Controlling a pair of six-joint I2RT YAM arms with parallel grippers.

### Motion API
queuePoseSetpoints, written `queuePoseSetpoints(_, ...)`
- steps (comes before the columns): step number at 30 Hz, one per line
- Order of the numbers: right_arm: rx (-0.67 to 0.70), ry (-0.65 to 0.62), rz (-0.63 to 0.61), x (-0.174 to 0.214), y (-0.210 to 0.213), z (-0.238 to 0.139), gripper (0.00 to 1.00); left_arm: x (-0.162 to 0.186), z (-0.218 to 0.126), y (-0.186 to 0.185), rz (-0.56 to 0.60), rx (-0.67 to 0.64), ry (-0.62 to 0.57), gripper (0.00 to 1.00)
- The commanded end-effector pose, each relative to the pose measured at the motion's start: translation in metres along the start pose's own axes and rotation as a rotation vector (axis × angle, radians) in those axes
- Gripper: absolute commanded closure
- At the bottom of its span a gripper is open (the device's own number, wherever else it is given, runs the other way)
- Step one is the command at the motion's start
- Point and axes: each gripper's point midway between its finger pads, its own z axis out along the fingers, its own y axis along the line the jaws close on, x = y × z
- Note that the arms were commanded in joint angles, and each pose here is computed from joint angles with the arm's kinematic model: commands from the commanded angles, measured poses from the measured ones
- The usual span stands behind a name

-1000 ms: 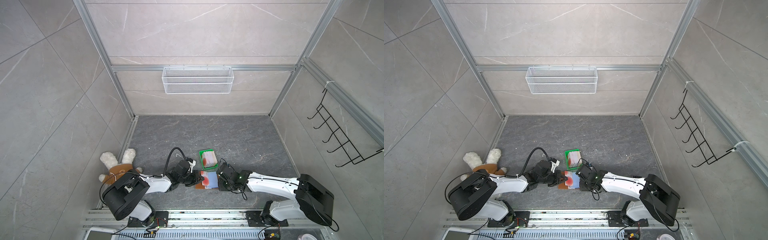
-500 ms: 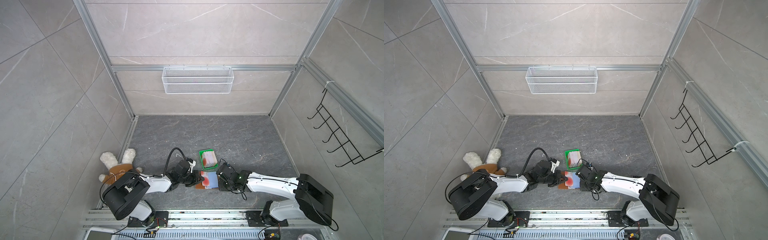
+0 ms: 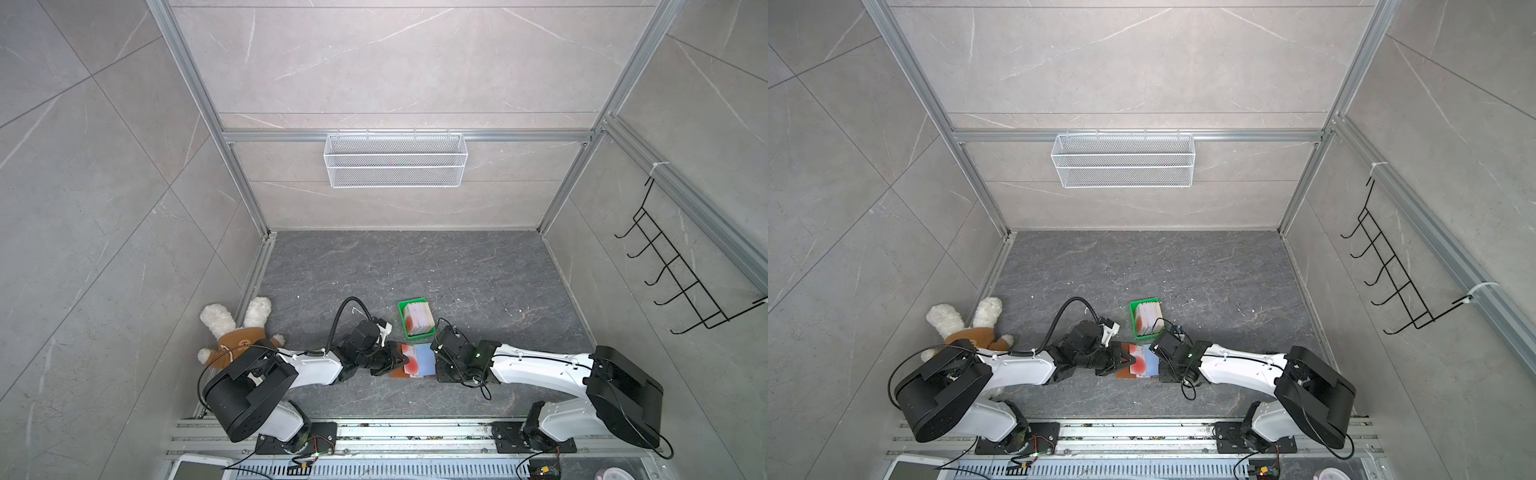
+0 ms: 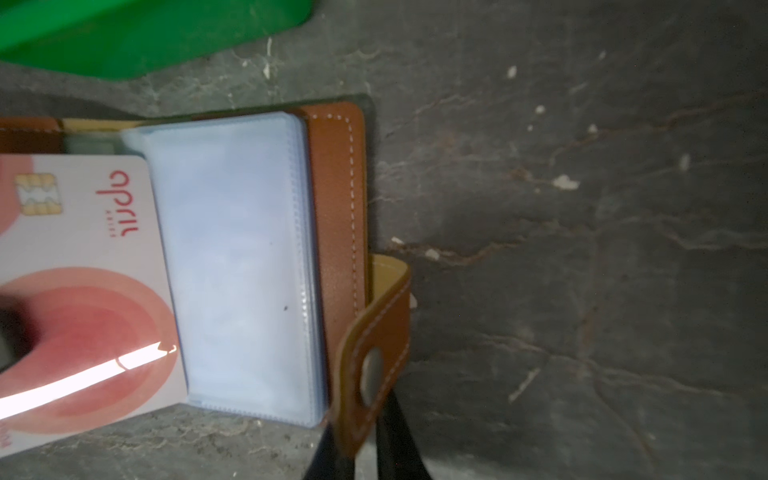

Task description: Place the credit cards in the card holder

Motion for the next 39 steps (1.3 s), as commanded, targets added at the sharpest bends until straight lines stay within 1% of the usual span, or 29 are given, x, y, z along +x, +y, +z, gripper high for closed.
queuePoseSetpoints(1, 0.032, 0.013, -0.003, 0.004, -0.003, 0.004, 0.86, 0.002, 0.0, -0.001, -0.014, 0.009, 0.015, 1.0)
queuePoseSetpoints(20, 0.042, 0.012, -0.007, 0.007, -0.005, 0.005, 0.86, -0.006, 0.009, -0.002, 0.002, 0.019, -0.005, 1.0)
queuePoseSetpoints(25, 0.043, 0.012, -0.006, 0.007, -0.005, 0.005, 0.86, -0.007, 0.01, -0.005, -0.006, 0.038, -0.007, 1.0)
queuePoseSetpoints(32, 0.049, 0.01, -0.005, 0.007, -0.006, 0.006, 0.86, -0.005, 0.01, 0.0, -0.023, 0.033, -0.005, 1.0)
queuePoseSetpoints(35, 0.059, -0.01, 0.011, 0.004, -0.009, 0.003, 0.86, -0.003, 0.012, 0.001, -0.034, 0.042, 0.005, 1.0)
queuePoseSetpoints(39, 0.061, -0.056, 0.041, -0.002, -0.012, -0.004, 0.87, 0.001, 0.013, 0.007, -0.032, 0.023, 0.023, 1.0)
